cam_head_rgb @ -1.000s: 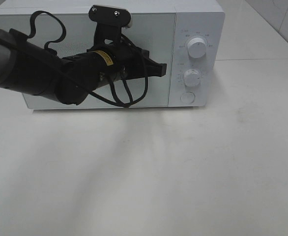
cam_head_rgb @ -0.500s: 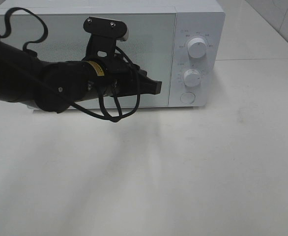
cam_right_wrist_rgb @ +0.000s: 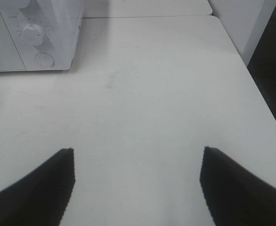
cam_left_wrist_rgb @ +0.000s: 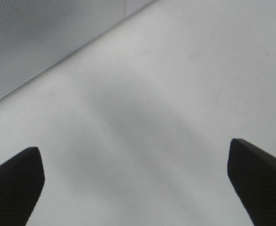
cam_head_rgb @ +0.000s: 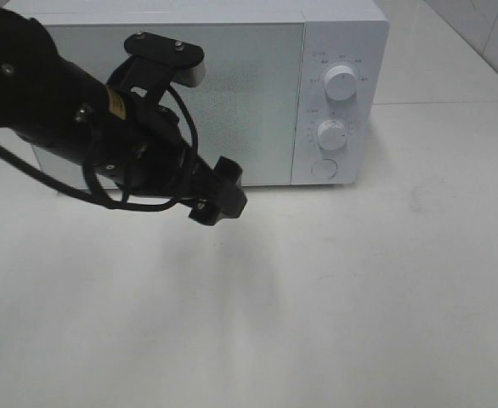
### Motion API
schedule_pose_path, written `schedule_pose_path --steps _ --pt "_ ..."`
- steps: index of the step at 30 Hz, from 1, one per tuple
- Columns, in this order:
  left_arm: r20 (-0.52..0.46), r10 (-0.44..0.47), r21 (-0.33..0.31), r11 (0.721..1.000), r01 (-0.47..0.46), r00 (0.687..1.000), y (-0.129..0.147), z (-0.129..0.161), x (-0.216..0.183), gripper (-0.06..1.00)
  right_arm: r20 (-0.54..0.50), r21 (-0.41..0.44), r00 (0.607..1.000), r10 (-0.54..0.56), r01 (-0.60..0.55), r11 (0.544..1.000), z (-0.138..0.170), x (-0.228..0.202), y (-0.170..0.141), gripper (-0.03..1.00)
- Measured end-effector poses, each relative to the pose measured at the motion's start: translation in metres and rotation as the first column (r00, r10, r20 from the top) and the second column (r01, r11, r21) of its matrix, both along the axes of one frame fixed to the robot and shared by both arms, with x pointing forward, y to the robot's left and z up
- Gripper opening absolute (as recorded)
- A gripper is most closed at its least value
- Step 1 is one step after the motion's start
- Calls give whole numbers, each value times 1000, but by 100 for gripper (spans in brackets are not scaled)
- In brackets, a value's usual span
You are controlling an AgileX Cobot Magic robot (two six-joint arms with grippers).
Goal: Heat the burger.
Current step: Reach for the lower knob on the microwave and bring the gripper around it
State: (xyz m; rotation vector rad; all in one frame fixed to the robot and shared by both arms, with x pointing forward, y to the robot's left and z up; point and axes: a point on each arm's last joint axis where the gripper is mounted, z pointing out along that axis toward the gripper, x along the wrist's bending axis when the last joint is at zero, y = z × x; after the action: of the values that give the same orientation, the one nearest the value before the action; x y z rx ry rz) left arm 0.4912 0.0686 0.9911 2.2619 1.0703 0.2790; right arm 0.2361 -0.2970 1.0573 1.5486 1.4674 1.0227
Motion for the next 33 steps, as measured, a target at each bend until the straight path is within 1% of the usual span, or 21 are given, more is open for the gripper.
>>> schedule_pose_path --steps 1,3,7,9,12,14,15,16,18,20,21,22,23,25,26,28,29,30,31,32,33 --pt "0 0 0 1000 0 1000 0 0 0 98 0 0 1000 0 0 1000 0 0 0 72" --pt "-48 -15 51 999 17 999 9 10 -10 98 0 0 1000 0 0 1000 0 0 0 72" --pt "-106 22 74 997 -14 994 19 18 -17 98 0 0 1000 0 0 1000 0 0 0 72" --pt "-157 96 103 991 -80 983 42 28 -16 98 0 0 1000 0 0 1000 0 0 0 72" --pt "-169 121 112 988 -103 978 49 31 -15 98 0 0 1000 0 0 1000 0 0 0 72" --pt "-195 200 130 976 -176 960 74 39 -10 98 0 0 1000 0 0 1000 0 0 0 72" --pt "-195 200 130 976 -176 960 74 39 -10 98 0 0 1000 0 0 1000 0 0 0 72" --pt "-208 248 141 965 -221 946 90 45 -8 98 0 0 1000 0 0 1000 0 0 0 72" --pt "-209 268 142 960 -242 940 98 49 -9 98 0 0 1000 0 0 1000 0 0 0 72" --pt "-225 379 154 923 -352 897 134 62 -8 98 0 0 1000 0 0 1000 0 0 0 72" --pt "-225 379 154 923 -352 897 134 62 -8 98 0 0 1000 0 0 1000 0 0 0 72" --pt "-232 402 160 914 -373 886 142 64 -9 98 0 0 1000 0 0 1000 0 0 0 72" --pt "-239 455 170 890 -424 858 159 70 -11 98 0 0 1000 0 0 1000 0 0 0 72" --pt "-235 474 175 880 -442 849 166 73 -13 98 0 0 1000 0 0 1000 0 0 0 72" --pt "-236 520 195 853 -484 821 183 77 -16 98 0 0 1000 0 0 1000 0 0 0 72" --pt "-233 544 207 838 -505 806 191 79 -18 98 0 0 1000 0 0 1000 0 0 0 72" --pt "-233 544 207 838 -505 806 191 79 -18 98 0 0 1000 0 0 1000 0 0 0 72" --pt "-235 585 227 809 -542 776 205 84 -24 98 0 0 1000 0 0 1000 0 0 0 72" --pt "-227 606 228 794 -563 763 212 86 -27 98 0 0 1000 0 0 1000 0 0 0 72" --pt "-227 606 228 794 -563 763 212 86 -27 98 0 0 1000 0 0 1000 0 0 0 72" --pt "-215 638 217 769 -601 739 222 90 -35 98 0 0 1000 0 0 1000 0 0 0 72"
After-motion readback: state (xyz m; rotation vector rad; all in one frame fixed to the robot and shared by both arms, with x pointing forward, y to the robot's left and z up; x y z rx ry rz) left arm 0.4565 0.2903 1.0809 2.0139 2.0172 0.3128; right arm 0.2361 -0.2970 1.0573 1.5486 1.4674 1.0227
